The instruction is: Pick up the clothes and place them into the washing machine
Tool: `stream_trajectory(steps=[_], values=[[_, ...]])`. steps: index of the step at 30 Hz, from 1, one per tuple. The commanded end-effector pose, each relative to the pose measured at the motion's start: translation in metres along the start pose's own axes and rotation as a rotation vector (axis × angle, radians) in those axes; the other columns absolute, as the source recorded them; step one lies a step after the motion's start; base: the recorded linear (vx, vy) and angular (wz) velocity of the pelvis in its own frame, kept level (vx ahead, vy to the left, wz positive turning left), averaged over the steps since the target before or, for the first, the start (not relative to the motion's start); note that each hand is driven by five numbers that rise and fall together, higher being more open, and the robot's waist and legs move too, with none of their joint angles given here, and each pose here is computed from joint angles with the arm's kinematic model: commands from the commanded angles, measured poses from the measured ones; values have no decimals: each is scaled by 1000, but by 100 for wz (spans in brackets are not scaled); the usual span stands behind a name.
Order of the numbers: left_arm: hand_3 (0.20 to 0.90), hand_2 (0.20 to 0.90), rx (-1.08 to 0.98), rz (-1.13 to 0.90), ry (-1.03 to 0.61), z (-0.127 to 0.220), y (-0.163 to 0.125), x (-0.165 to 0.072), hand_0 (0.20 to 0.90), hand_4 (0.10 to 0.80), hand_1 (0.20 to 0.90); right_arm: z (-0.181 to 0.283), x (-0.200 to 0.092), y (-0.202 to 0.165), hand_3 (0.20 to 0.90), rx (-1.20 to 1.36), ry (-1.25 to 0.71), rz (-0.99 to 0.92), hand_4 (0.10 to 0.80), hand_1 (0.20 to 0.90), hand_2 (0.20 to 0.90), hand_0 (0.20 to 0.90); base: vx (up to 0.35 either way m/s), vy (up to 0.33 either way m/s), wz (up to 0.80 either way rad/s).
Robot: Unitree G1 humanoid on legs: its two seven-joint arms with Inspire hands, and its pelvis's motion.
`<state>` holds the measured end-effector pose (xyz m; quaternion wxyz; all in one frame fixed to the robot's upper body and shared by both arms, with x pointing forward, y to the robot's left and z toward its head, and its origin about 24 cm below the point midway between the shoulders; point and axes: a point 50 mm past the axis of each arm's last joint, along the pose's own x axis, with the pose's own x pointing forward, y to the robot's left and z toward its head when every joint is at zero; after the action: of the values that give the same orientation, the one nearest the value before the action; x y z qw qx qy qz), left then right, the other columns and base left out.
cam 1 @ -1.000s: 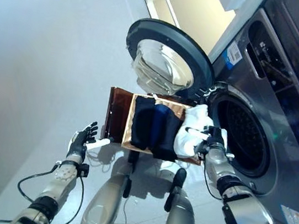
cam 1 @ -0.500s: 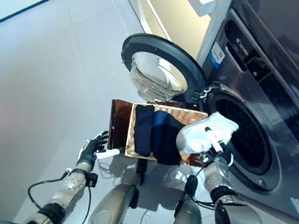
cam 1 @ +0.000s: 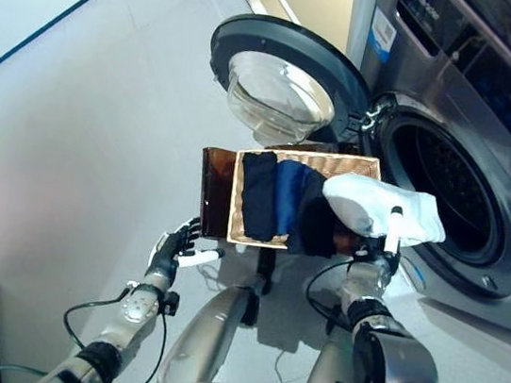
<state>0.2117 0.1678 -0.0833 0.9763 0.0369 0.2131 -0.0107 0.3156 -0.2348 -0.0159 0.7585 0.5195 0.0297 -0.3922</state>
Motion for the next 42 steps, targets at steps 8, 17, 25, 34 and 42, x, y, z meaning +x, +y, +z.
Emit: stream_trajectory(steps=[8,17,25,34,42], values=[[900,900,7,83,-104,16,32,-1,900,800,900,131,-12,165,200,170,-459,417,300,200,200,200,49,7,-1],[900,900,42,97,-164,30,40,0,900,800,900,247,-64,249,900,92,-787,492,800,900,900,900,-6,2,8],[900,900,29,126,-138,24,41,-2,900,800,900,227,-41,232,900,-15,-690,451,800,900,900,900,22,9,2],[900,900,16,117,-104,16,38,-2,900,800,900,166,-12,199,900,-59,-503,380,800,900,900,900,-23,28,-4],[900,900,12,120,-50,5,36,-2,900,800,900,99,5,155,900,-148,-309,305,800,900,900,900,-2,7,-3]])
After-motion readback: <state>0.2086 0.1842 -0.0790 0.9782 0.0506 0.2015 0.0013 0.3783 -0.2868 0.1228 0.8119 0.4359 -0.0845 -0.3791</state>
